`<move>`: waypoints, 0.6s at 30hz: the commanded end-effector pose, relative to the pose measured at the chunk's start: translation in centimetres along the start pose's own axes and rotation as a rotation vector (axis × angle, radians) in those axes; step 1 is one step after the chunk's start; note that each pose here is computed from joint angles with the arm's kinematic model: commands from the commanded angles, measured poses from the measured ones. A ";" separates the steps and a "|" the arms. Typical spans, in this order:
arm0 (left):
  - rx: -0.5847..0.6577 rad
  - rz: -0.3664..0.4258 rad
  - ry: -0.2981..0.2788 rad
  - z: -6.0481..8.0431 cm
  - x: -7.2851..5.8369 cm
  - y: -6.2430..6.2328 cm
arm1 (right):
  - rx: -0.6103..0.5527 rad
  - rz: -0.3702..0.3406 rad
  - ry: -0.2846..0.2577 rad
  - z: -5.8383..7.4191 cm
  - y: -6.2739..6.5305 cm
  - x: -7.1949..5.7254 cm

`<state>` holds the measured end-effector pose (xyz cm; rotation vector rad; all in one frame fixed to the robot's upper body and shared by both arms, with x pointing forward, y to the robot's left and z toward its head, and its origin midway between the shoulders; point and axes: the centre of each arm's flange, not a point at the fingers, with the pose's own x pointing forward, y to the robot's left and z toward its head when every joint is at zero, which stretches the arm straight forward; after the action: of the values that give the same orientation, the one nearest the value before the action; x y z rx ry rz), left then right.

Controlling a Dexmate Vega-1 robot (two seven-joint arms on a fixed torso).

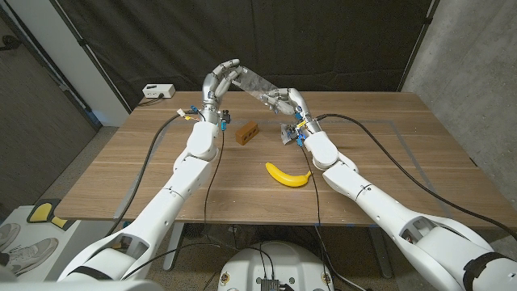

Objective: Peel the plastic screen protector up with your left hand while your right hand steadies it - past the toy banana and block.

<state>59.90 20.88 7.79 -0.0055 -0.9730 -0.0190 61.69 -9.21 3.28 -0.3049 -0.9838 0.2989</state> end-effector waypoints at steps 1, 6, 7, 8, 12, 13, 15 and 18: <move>-0.015 0.033 0.003 0.0 -0.1 0.0 | 0.012 -0.019 -0.011 -0.1 -0.2 0.2; -0.032 0.068 0.006 -0.2 -0.1 0.0 | 0.011 -0.017 -0.004 -0.1 -0.1 0.3; -0.035 0.075 0.008 -0.3 -0.1 0.0 | 0.010 -0.014 -0.004 -0.1 -0.1 0.3; -0.039 0.072 0.009 -0.3 -0.1 0.0 | 0.010 -0.015 -0.002 -0.1 -0.1 0.3; -0.047 0.070 0.006 -0.3 0.0 -0.1 | 0.004 -0.003 -0.001 -0.2 -0.1 0.3; -0.050 0.068 0.006 -0.2 0.1 -0.1 | 0.007 -0.002 -0.002 -0.2 0.0 0.3; -0.051 0.061 0.007 -0.2 0.3 -0.2 | 0.008 0.002 -0.004 -0.2 0.0 0.3; -0.046 0.045 0.015 -0.2 0.6 -0.4 | 0.015 0.001 -0.008 -0.3 0.1 0.4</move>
<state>60.08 20.79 7.68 -0.0651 -0.9637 0.0147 61.98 -9.26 3.43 -0.2928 -0.9868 0.2952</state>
